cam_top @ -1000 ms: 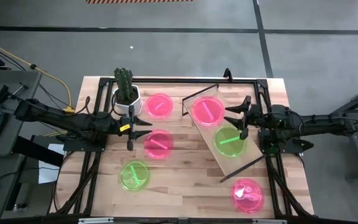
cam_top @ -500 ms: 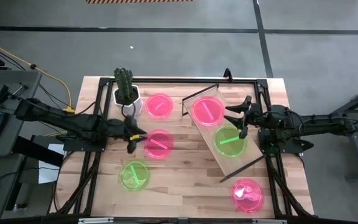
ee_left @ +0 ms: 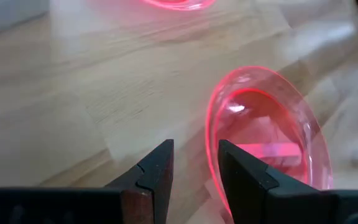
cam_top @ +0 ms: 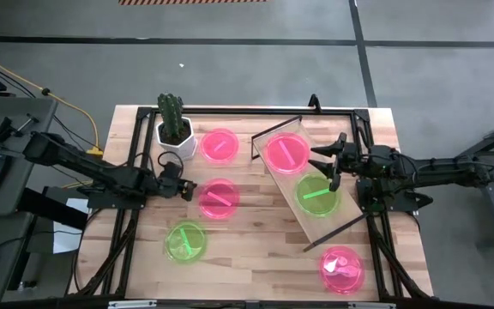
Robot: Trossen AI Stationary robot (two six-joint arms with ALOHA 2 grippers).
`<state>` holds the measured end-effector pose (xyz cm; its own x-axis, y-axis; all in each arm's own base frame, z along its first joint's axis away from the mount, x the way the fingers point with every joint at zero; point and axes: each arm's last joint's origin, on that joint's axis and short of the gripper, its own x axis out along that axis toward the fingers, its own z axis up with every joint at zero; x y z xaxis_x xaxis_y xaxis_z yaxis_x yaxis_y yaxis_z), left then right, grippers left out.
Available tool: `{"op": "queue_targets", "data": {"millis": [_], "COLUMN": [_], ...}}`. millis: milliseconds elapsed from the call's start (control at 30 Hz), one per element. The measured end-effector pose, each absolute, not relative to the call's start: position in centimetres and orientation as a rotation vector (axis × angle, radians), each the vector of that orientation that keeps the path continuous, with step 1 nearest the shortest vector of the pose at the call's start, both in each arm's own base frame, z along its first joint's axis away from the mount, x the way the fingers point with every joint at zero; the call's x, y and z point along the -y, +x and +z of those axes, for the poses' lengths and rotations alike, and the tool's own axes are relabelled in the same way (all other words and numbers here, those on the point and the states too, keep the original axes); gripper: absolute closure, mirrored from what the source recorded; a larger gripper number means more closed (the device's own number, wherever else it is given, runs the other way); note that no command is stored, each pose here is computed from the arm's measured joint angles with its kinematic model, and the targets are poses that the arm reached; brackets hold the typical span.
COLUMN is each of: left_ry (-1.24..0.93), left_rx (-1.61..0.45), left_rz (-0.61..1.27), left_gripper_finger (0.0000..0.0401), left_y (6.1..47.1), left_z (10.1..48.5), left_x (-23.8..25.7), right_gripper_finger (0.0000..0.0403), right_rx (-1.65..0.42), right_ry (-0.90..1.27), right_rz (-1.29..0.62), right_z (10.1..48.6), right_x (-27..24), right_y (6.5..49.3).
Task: Place and stack plates onto a shelf
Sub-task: Stack the pink plate on top of the other pink plate on the shelf
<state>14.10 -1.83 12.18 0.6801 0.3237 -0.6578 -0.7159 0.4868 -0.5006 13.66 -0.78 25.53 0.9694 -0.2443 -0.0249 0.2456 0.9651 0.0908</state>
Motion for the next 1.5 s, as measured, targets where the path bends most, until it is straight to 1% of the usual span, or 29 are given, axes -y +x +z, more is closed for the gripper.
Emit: {"op": "queue_targets", "data": {"millis": [100, 267, 567, 767, 1067, 1500], "left_ry": [-0.865, -0.875, -0.883, -0.897, -0.862, -0.867], "left_rx": [-0.508, -0.460, -0.522, -0.497, -0.519, -0.504], "left_rz": [0.696, 0.648, 0.720, 0.684, 0.653, 0.641], "left_gripper_finger": [0.0284, 0.0284, 0.0284, 0.0284, 0.0284, 0.0284], "left_y": [14.1, 15.2, 15.6, 16.4, 17.9, 18.6], "left_z": [11.7, 11.6, 9.8, 9.4, 9.9, 10.4], "left_x": [1.9, 2.4, 2.5, 2.9, 3.6, 3.8], "right_gripper_finger": [0.0218, 0.0218, 0.0218, 0.0218, 0.0218, 0.0218], "right_rx": [-0.020, -0.031, -0.033, -0.033, -0.033, -0.040], "right_ry": [0.100, 0.108, 0.109, 0.109, 0.109, 0.108], "right_rz": [-0.248, -0.249, -0.250, -0.250, -0.250, -0.250], "right_z": [25.5, 25.3, 25.3, 25.3, 25.3, 25.3], "right_x": [0.8, 0.8, 0.8, 0.8, 0.8, 0.8], "right_y": [13.7, 13.6, 13.6, 13.6, 13.6, 13.6]}}
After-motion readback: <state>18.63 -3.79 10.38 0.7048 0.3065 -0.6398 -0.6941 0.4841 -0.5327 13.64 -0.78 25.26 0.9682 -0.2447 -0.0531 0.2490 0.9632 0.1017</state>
